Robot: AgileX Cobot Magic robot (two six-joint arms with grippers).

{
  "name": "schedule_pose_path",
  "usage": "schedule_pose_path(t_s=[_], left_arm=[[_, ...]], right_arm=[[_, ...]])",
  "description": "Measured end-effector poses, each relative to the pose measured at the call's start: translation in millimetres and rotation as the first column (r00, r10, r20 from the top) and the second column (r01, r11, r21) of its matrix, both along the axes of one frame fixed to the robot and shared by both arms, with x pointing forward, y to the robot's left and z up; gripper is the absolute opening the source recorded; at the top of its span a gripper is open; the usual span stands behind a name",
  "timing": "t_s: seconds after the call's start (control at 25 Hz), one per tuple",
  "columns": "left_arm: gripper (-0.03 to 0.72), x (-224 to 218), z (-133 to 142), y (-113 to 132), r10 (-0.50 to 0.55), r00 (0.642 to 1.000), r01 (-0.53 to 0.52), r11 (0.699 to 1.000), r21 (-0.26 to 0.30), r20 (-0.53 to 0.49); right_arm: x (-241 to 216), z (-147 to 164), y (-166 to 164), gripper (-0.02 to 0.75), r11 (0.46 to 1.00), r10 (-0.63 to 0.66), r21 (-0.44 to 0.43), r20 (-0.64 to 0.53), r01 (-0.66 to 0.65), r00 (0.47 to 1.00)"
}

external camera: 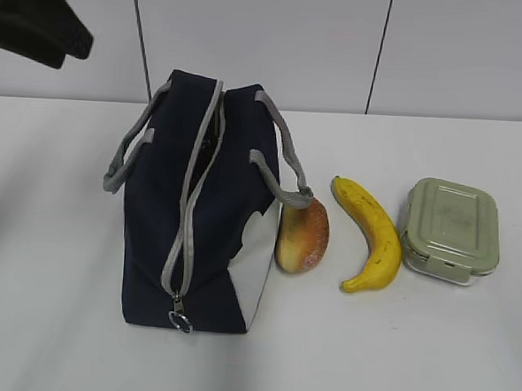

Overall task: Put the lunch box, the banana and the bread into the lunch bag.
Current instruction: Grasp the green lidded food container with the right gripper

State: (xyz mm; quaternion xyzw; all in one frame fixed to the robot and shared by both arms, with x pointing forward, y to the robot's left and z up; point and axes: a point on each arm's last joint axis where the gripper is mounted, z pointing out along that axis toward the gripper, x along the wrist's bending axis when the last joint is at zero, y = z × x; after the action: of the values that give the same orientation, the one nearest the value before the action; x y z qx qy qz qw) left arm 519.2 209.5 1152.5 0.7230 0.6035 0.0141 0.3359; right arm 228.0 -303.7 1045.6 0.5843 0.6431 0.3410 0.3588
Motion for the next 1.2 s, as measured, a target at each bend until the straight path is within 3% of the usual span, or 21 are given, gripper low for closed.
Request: schedule_pose_path(t_s=[0.08, 0.28, 0.48, 0.72, 1.04, 1.12, 1.2], left_arm=[[0.271, 12.6, 0.7, -9.2, -0.024, 0.999, 0.024, 1.0, 0.004, -0.024], [0.413, 41.3, -4.3, -26.7, -0.038, 0.997, 0.038, 0.999, 0.006, -0.065], [0.447, 57.4, -23.3, -43.2, -0.05, 0.989, 0.058, 0.997, 0.051, -0.139], [0.449, 67.1, -47.3, -61.4, -0.055, 0.977, 0.075, 0.993, 0.091, -0.204], [0.443, 79.4, -70.5, -65.0, -0.005, 0.967, 0.038, 0.992, 0.124, -0.256], [0.41, 80.0, -70.3, -65.2, -0.004, 0.968, 0.035, 0.992, 0.122, -0.25], [0.316, 80.1, -70.3, -65.2, -0.003, 0.968, 0.034, 0.992, 0.122, -0.249]], right_arm=[[0.0, 0.0, 0.0, 0.424, 1.0, 0.0, 0.0, 0.0, 0.0, 1.0], [0.0, 0.0, 0.0, 0.424, 1.0, 0.0, 0.0, 0.0, 0.0, 1.0], [0.0, 0.0, 0.0, 0.424, 1.0, 0.0, 0.0, 0.0, 0.0, 1.0], [0.0, 0.0, 0.0, 0.424, 1.0, 0.0, 0.0, 0.0, 0.0, 1.0], [0.0, 0.0, 0.0, 0.424, 1.0, 0.0, 0.0, 0.0, 0.0, 1.0], [0.0, 0.0, 0.0, 0.424, 1.0, 0.0, 0.0, 0.0, 0.0, 1.0], [0.0, 0.0, 0.0, 0.424, 1.0, 0.0, 0.0, 0.0, 0.0, 1.0]])
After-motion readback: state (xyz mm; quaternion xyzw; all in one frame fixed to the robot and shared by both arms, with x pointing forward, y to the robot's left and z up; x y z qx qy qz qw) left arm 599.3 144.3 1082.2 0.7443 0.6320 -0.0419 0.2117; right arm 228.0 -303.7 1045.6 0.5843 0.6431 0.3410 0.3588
